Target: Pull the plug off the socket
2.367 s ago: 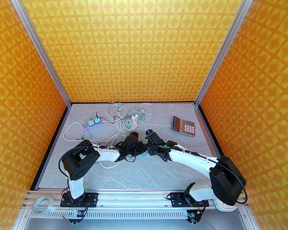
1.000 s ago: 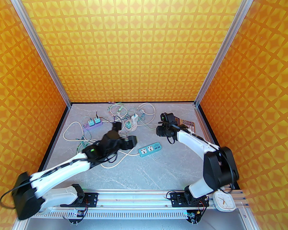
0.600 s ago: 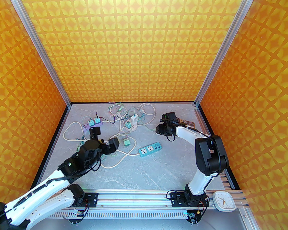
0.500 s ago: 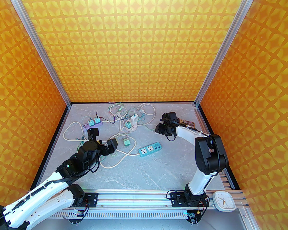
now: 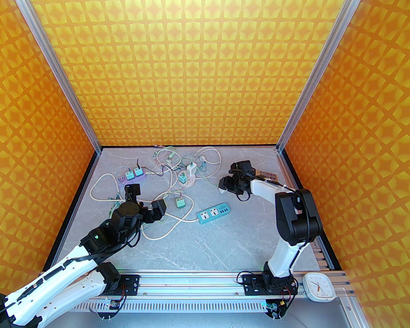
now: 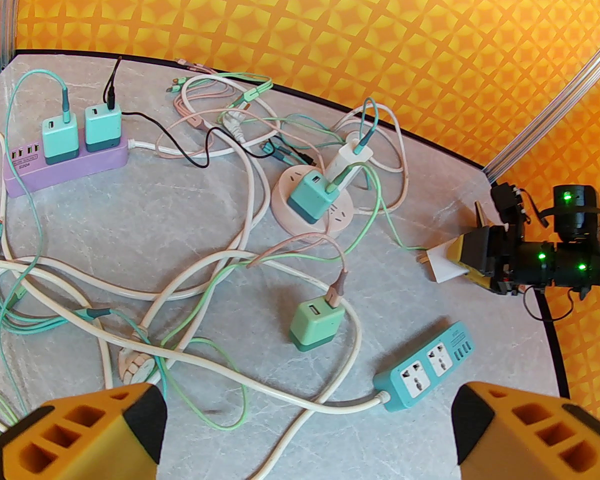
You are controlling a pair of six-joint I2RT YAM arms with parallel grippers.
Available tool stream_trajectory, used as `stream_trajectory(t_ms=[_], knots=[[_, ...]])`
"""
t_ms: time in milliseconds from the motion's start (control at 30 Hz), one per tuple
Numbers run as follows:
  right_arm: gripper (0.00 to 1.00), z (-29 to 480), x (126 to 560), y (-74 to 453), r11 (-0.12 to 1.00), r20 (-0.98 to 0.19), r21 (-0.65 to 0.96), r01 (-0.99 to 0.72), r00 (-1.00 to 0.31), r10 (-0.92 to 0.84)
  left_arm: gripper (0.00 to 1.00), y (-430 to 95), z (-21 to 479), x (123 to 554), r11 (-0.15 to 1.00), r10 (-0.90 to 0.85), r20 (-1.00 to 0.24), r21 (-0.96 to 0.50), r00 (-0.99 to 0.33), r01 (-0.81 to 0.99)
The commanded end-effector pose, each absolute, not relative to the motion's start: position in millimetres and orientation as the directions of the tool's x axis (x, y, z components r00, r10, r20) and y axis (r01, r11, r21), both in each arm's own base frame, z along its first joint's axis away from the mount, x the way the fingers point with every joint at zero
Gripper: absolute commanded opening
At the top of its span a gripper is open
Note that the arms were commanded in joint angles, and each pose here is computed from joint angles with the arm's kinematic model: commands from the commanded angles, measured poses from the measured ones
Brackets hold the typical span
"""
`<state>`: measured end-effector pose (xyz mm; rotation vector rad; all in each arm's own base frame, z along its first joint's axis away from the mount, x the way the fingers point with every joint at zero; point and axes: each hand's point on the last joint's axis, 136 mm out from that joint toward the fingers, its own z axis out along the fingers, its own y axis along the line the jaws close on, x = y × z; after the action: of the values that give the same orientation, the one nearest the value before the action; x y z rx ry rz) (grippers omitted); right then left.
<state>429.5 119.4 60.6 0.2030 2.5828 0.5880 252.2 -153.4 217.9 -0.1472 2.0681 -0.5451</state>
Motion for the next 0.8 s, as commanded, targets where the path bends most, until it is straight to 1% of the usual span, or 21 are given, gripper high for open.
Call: stream_trajectory(t_ms=[0,100,200,367,400,467,500,767], knots=[[0.58,72.3,423.7,112.0,0.908,-0.447,0.418,0.033,-0.863,0.237,0.99,-143.5,213.2,254.3,0.913,-0.301,-0.793,-0.4,-0.529,0.081],[0.66,73.3,416.5,103.5,0.923,-0.452,0.381,0.054,-0.86,0.237,0.99,-141.5,212.5,256.3,0.911,-0.311,-0.796,-0.406,-0.519,0.076],[0.67,77.2,408.5,97.1,0.933,-0.463,0.355,0.063,-0.855,0.234,0.99,-138.9,213.5,258.6,0.905,-0.328,-0.805,-0.417,-0.494,0.078],[0.76,87.7,394.5,91.1,0.937,-0.488,0.342,0.065,-0.84,0.236,0.99,-130.1,213.9,261.9,0.907,-0.341,-0.813,-0.416,-0.473,0.062],[0.82,90.8,391.7,91.6,0.936,-0.494,0.346,0.06,-0.837,0.236,0.99,-129.3,214.7,262.6,0.912,-0.33,-0.818,-0.405,-0.471,0.064],[0.9,96.3,386.6,92.5,0.933,-0.504,0.356,0.05,-0.831,0.236,0.99,-129.8,214.6,263.1,0.918,-0.315,-0.82,-0.391,-0.478,0.066],[0.98,99.3,383.9,94.0,0.931,-0.509,0.364,0.041,-0.828,0.235,0.99,-123.9,213.9,266.7,0.922,-0.321,-0.819,-0.385,-0.476,0.041],[0.98,124.3,361.4,112.0,0.931,-0.567,0.362,-0.037,-0.802,0.188,0.99,-125.0,211.1,281.1,0.957,-0.236,-0.814,-0.289,-0.532,0.019]])
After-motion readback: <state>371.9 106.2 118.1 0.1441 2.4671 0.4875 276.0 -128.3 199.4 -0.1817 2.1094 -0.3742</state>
